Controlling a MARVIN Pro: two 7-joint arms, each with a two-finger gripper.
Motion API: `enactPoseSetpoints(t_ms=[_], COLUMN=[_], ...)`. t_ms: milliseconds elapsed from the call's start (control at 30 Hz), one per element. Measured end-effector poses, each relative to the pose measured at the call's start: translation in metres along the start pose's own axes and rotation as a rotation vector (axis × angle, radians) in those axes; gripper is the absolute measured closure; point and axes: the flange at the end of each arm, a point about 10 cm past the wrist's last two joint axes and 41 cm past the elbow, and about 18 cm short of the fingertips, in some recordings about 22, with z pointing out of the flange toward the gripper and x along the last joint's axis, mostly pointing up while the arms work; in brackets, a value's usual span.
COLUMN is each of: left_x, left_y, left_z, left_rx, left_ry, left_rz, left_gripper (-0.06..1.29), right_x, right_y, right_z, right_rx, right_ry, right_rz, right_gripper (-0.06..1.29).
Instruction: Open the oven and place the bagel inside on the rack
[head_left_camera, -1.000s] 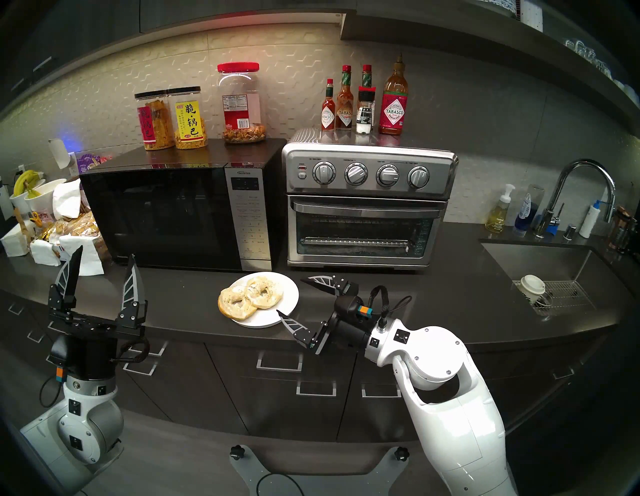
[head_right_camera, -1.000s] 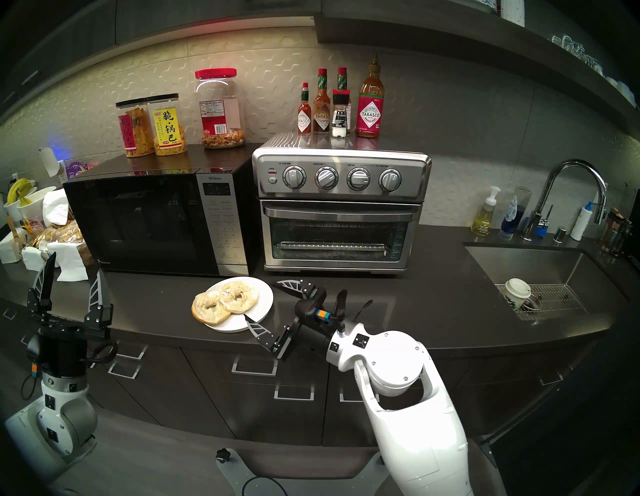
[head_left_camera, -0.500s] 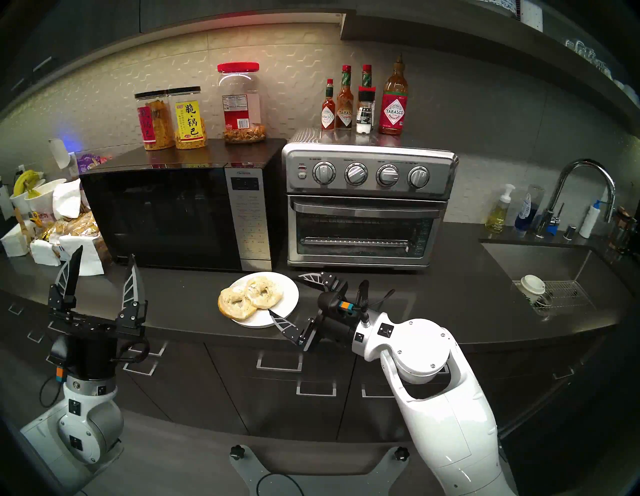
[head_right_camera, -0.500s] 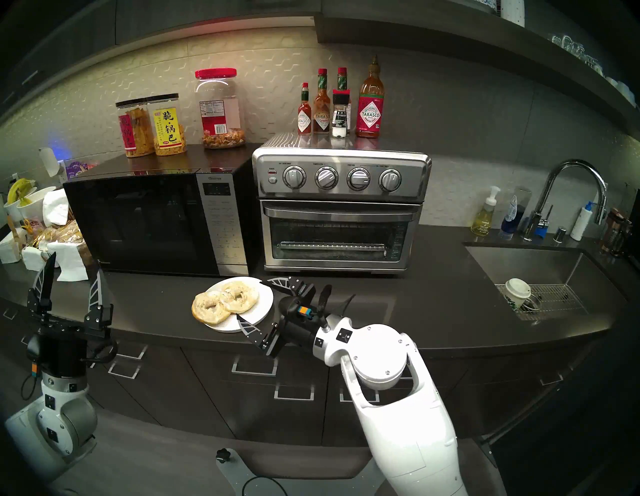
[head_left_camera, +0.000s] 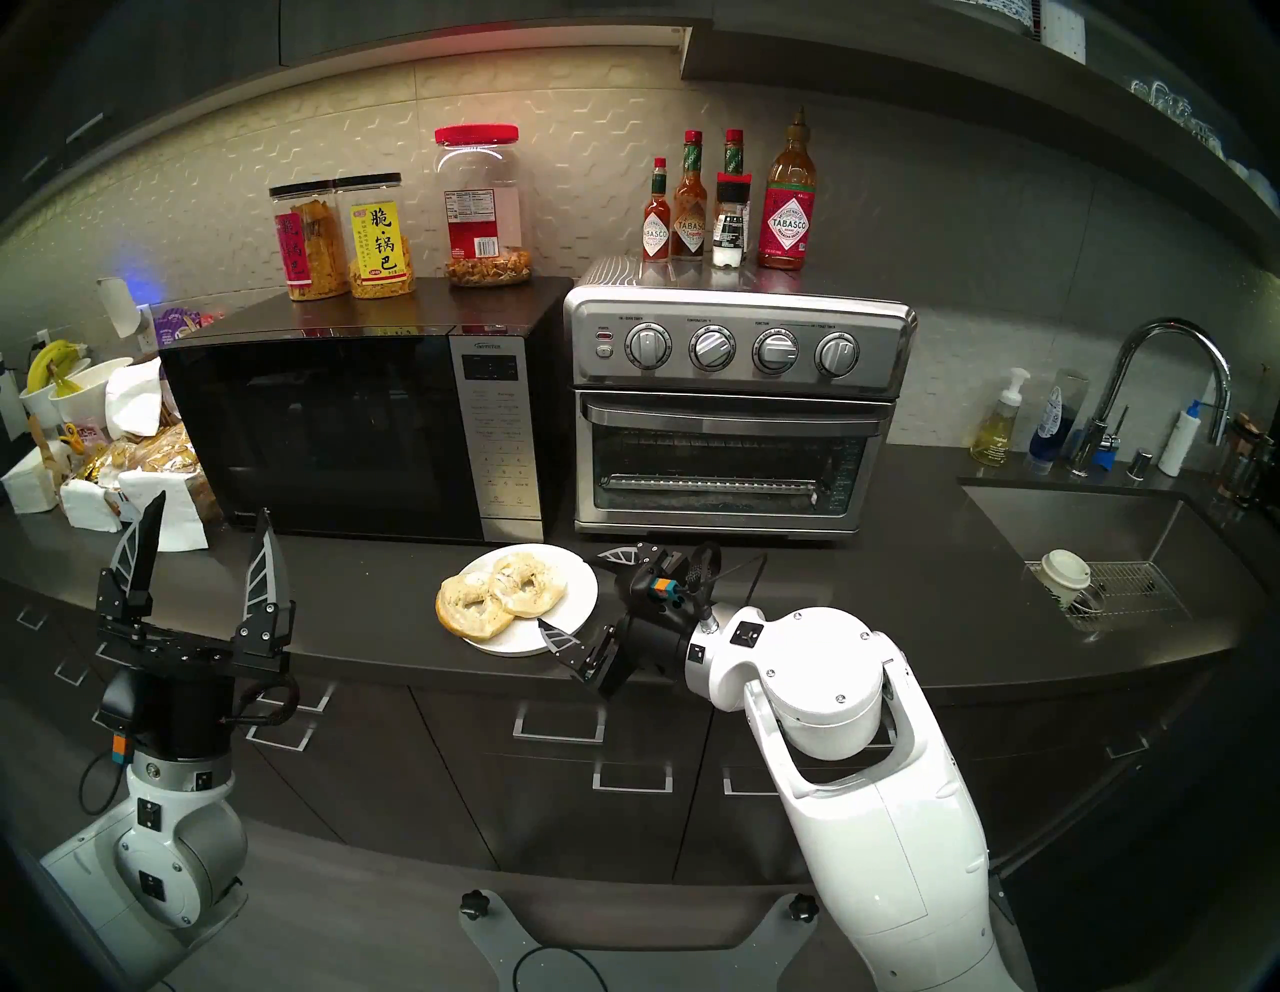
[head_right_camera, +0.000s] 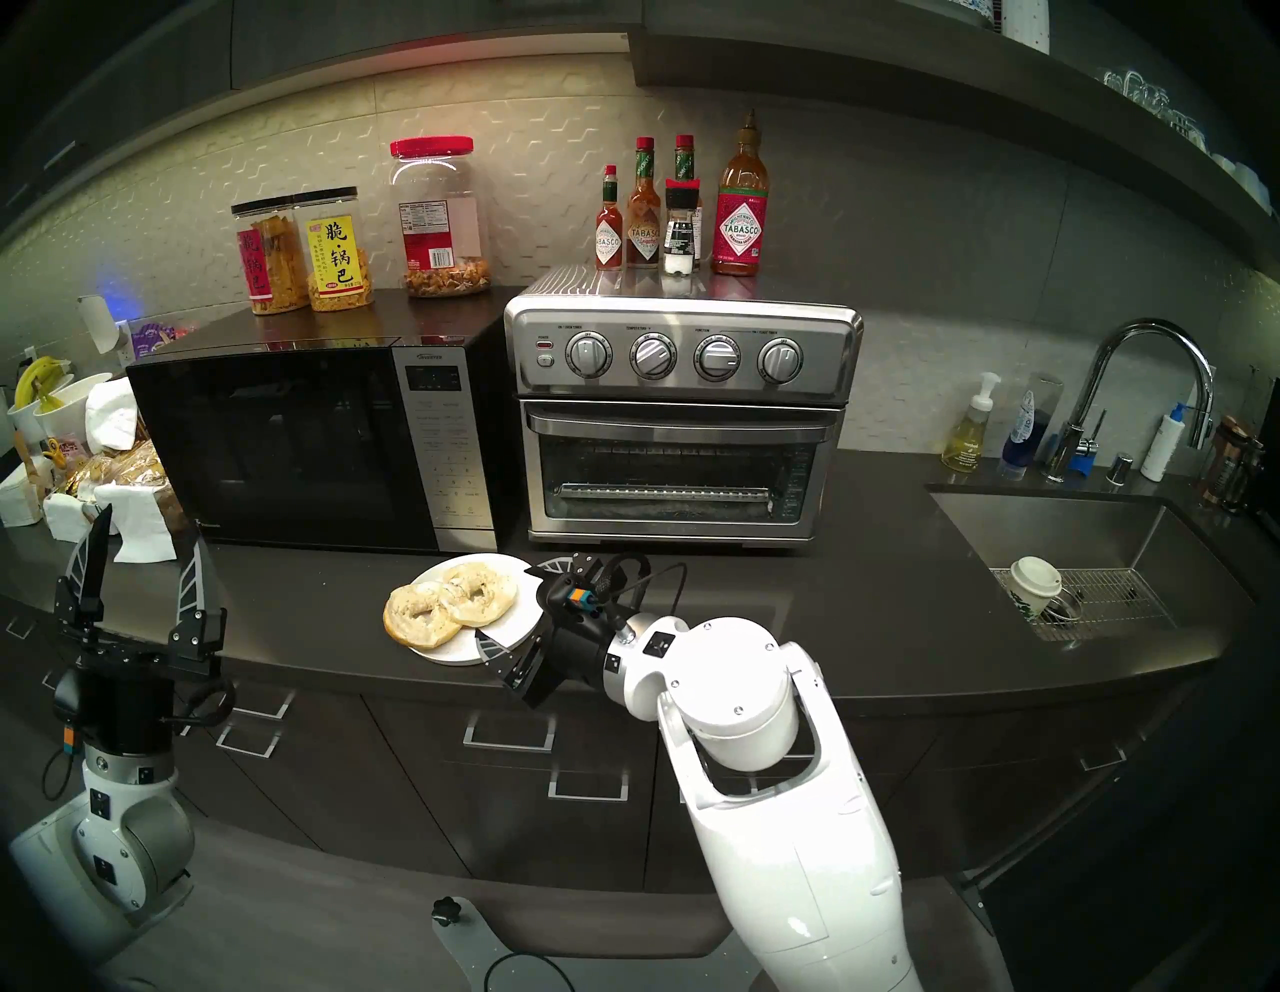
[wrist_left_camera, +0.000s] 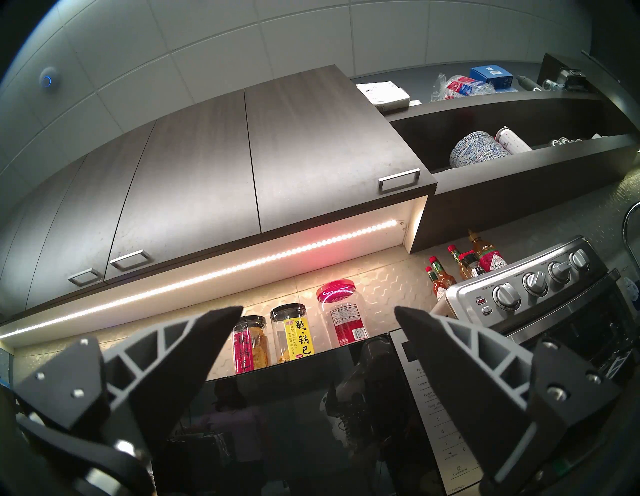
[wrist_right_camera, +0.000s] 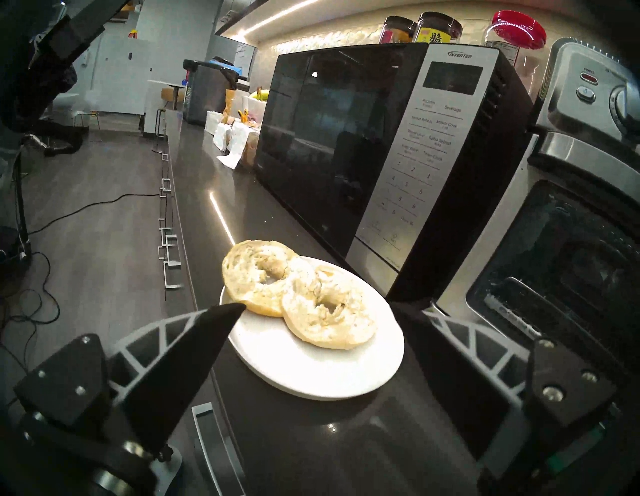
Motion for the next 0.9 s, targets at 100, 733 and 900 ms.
enactPoseSetpoints(t_ms=[100, 733, 900], left_x=[0.000, 0.000, 0.000], left_y=[0.000, 0.000, 0.000], left_z=[0.000, 0.000, 0.000], left_rx=[0.000, 0.000, 0.000], left_ry=[0.000, 0.000, 0.000], left_rz=[0.000, 0.000, 0.000], left_gripper=[-0.01, -0.01, -0.01], right_x=[0.003, 0.010, 0.013], right_y=[-0.001, -0.016, -0.036], right_z=[-0.001, -0.002, 0.003], right_rx=[-0.009, -0.009, 0.015], right_ry=[-0.008, 0.006, 0.024], right_rz=[0.003, 0.031, 0.043], right_gripper=[-0.01, -0.01, -0.01])
